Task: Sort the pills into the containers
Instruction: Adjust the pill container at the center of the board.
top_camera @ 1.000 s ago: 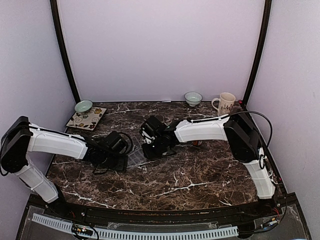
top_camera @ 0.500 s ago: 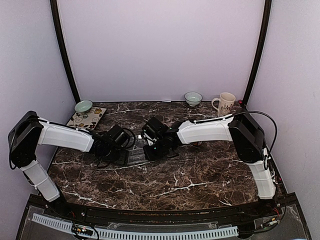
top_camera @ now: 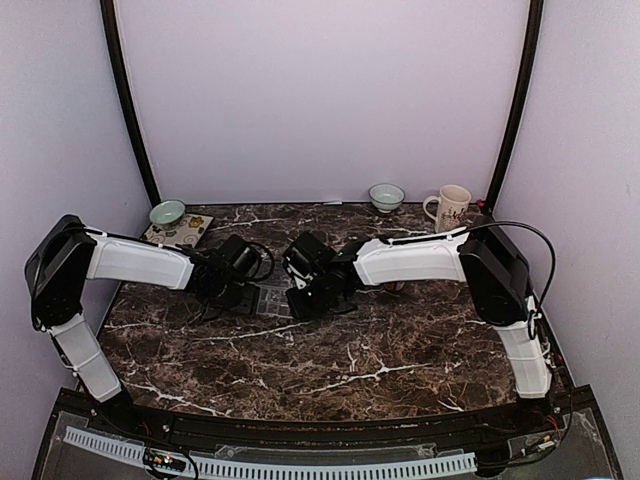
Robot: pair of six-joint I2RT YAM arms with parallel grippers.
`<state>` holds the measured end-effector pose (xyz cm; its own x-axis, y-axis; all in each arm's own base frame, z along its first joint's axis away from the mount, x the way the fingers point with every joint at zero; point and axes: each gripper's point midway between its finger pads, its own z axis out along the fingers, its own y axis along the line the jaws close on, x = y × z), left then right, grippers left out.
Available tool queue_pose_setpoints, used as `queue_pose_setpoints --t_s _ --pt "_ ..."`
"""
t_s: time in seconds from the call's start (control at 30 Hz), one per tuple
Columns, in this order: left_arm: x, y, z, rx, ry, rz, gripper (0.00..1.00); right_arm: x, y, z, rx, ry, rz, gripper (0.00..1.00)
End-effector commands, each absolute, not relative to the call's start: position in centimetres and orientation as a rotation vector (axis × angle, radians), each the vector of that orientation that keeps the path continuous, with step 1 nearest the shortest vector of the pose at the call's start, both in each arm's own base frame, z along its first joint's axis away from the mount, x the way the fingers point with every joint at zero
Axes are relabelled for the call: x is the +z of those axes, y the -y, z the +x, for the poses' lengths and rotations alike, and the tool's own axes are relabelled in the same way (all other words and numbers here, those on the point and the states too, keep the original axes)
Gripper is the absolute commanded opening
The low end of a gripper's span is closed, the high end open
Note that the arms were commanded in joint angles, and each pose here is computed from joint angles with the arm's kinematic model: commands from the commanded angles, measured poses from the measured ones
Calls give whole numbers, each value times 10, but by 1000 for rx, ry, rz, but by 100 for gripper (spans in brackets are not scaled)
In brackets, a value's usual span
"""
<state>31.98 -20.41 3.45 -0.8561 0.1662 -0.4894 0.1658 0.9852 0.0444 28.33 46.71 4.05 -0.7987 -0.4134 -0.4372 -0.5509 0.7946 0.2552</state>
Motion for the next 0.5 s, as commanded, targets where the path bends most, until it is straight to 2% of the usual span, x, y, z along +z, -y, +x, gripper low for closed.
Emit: queue_pose_setpoints --t_s 0.0,0.27,0.47 --pt "52 223 341 -75 -2555 288 67 62 -492 283 625 -2561 -750 21" --pt "57 225 349 -75 -2543 340 66 83 -489 302 622 -2519 -687 32" --pt "65 228 353 -81 -2520 354 66 90 -488 309 620 -2504 -671 36"
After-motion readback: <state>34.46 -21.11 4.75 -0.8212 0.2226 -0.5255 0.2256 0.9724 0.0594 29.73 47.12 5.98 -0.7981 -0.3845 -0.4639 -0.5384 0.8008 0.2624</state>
